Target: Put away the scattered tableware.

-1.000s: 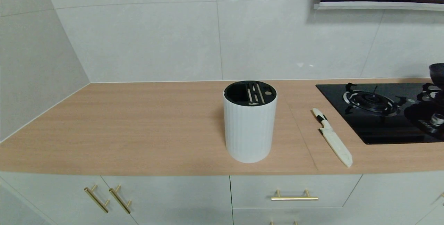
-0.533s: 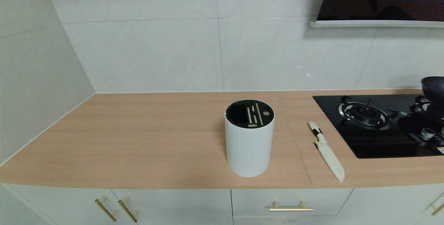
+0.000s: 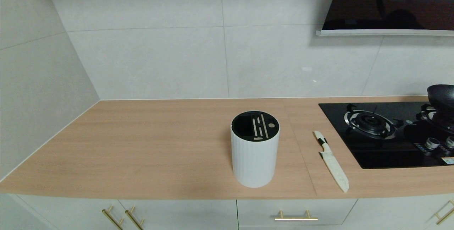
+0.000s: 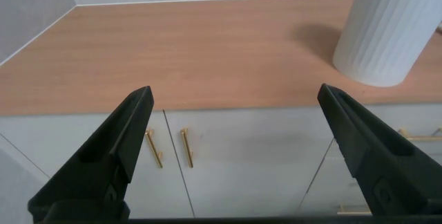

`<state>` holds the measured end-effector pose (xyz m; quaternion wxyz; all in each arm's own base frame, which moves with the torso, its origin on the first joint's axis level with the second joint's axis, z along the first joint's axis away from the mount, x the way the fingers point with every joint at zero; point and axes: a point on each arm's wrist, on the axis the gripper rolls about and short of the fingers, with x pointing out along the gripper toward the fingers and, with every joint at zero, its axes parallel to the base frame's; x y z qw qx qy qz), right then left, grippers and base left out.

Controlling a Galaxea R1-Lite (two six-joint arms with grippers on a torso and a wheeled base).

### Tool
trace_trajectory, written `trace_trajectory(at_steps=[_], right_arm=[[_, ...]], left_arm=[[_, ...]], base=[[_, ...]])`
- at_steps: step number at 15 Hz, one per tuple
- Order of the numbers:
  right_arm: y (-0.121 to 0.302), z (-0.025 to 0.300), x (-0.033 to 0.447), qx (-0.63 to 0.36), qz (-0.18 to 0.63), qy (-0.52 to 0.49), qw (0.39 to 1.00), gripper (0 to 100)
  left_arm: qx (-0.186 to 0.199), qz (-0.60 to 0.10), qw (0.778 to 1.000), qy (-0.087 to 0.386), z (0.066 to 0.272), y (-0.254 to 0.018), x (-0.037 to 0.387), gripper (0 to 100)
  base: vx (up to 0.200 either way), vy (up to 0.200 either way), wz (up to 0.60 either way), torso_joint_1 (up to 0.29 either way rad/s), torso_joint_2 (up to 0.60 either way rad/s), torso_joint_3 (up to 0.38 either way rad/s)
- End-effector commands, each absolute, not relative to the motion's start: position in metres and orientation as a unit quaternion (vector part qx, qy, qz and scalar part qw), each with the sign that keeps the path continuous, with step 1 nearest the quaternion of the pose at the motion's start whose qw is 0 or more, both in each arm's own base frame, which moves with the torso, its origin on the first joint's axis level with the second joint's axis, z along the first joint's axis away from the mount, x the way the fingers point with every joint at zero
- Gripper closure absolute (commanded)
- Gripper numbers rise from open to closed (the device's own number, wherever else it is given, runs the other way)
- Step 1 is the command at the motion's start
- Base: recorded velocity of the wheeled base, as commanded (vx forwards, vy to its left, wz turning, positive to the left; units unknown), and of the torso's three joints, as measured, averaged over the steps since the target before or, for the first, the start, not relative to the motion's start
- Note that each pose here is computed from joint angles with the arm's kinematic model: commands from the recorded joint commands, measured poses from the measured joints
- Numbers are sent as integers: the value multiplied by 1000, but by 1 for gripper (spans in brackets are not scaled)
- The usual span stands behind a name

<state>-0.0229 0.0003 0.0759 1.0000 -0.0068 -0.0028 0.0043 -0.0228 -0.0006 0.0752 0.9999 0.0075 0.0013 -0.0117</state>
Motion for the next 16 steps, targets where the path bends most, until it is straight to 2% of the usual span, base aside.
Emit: trace_trajectory(at_steps=[1, 5, 9, 16], right_arm=[[0, 76, -23, -7, 5, -2, 1000, 0], [0, 76, -23, -7, 5, -2, 1000, 0], [0, 76, -23, -7, 5, -2, 1000, 0], [0, 76, -23, -7, 5, -2, 1000, 0]], left_arm=[[8, -12, 1000, 1, 75, -1, -23, 0], [8, -12, 1000, 1, 75, -1, -23, 0], [7, -12, 1000, 1, 75, -1, -23, 0], [7, -12, 1000, 1, 75, -1, -23, 0]], base=[[0, 0, 0, 0, 0, 0], [0, 0, 0, 0, 0, 0], [200, 0, 0, -4, -2, 0], [0, 0, 0, 0, 0, 0]])
